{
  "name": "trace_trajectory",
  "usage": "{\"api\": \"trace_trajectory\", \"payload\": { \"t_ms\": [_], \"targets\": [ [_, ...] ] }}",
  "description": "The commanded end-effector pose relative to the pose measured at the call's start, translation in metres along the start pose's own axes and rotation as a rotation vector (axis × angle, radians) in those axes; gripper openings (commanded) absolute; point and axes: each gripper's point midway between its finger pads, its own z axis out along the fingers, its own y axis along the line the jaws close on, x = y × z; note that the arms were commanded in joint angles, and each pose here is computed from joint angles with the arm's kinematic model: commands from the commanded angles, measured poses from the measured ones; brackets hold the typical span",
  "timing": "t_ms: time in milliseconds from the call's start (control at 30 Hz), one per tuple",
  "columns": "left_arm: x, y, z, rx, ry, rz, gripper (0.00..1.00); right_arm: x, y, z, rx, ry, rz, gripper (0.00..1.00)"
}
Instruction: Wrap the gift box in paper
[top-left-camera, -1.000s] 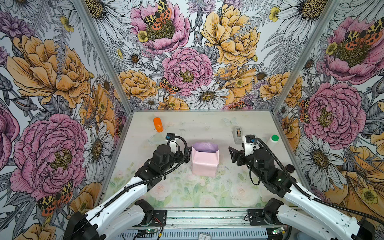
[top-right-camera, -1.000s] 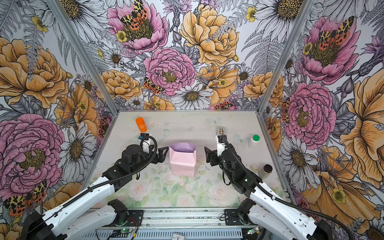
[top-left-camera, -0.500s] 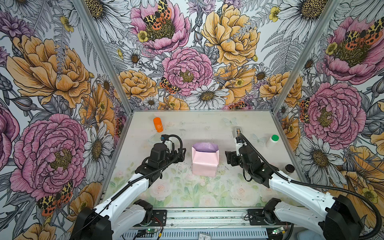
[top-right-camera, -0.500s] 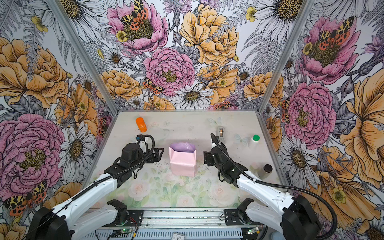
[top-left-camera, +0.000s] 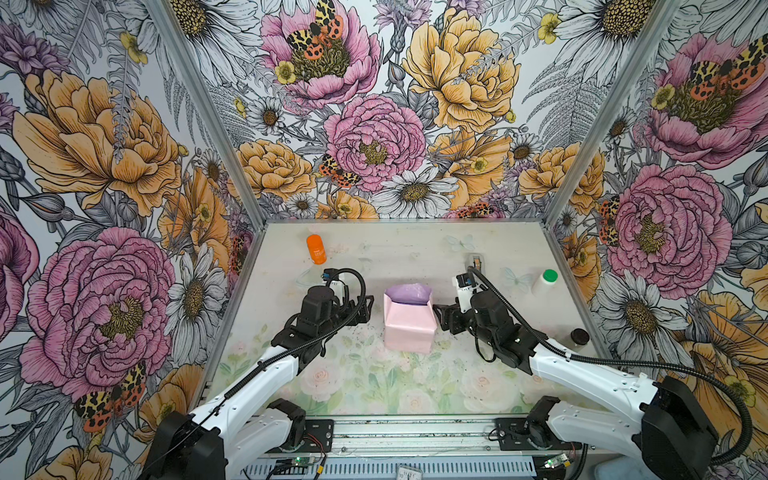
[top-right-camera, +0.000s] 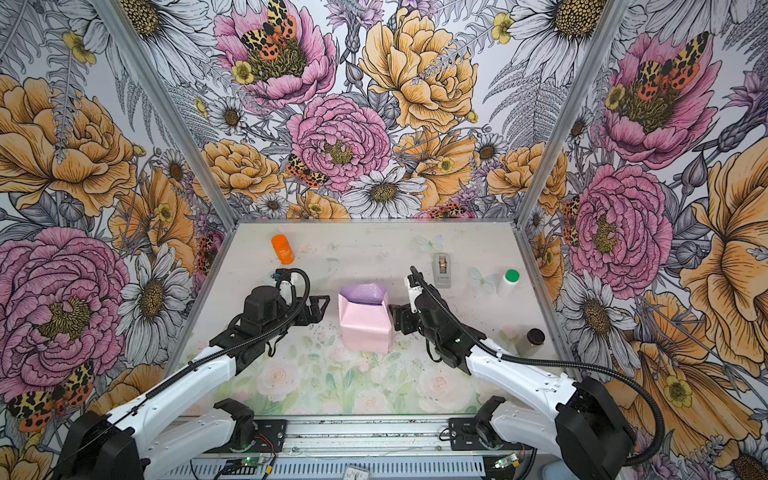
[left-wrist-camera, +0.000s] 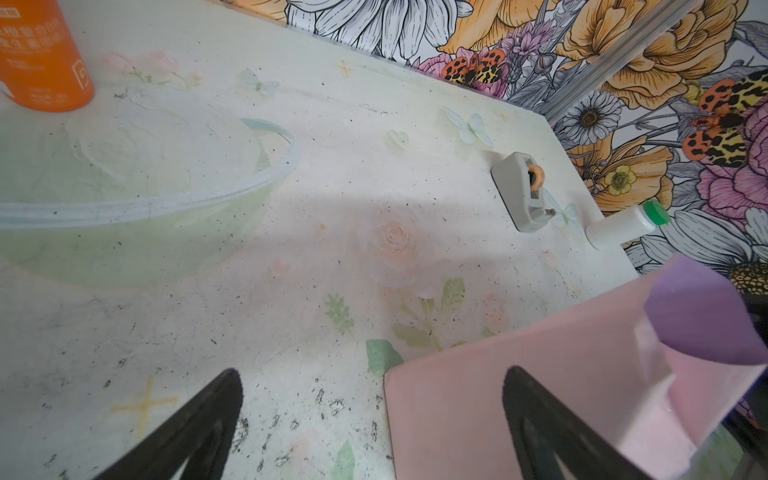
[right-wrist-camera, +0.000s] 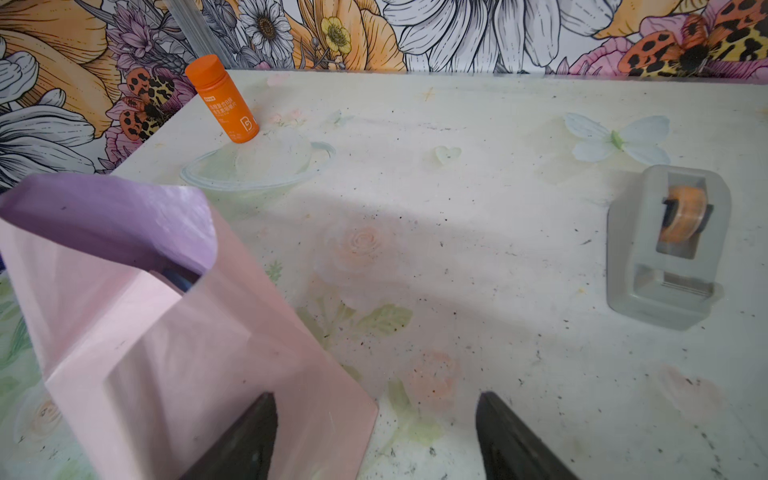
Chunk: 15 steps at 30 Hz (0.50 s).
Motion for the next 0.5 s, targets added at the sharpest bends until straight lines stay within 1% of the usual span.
{"api": "trace_trajectory", "payload": {
  "t_ms": [0,233,467],
  "targets": [
    [0.002,-0.003,0.003,0.032,-0.001,-0.020,0.99,-0.002,0.011,0.002,-0.042,-0.003,-0.014,0.77],
    [0.002,-0.005,0.004,0.045,-0.003,-0.020,0.99,0.007,0.017,0.004,-0.065,0.025,-0.035,0.77],
    [0.003,-0.013,0.008,0.097,-0.003,-0.036,0.99,0.025,0.020,0.008,-0.094,0.099,-0.078,0.78]
  ]
}}
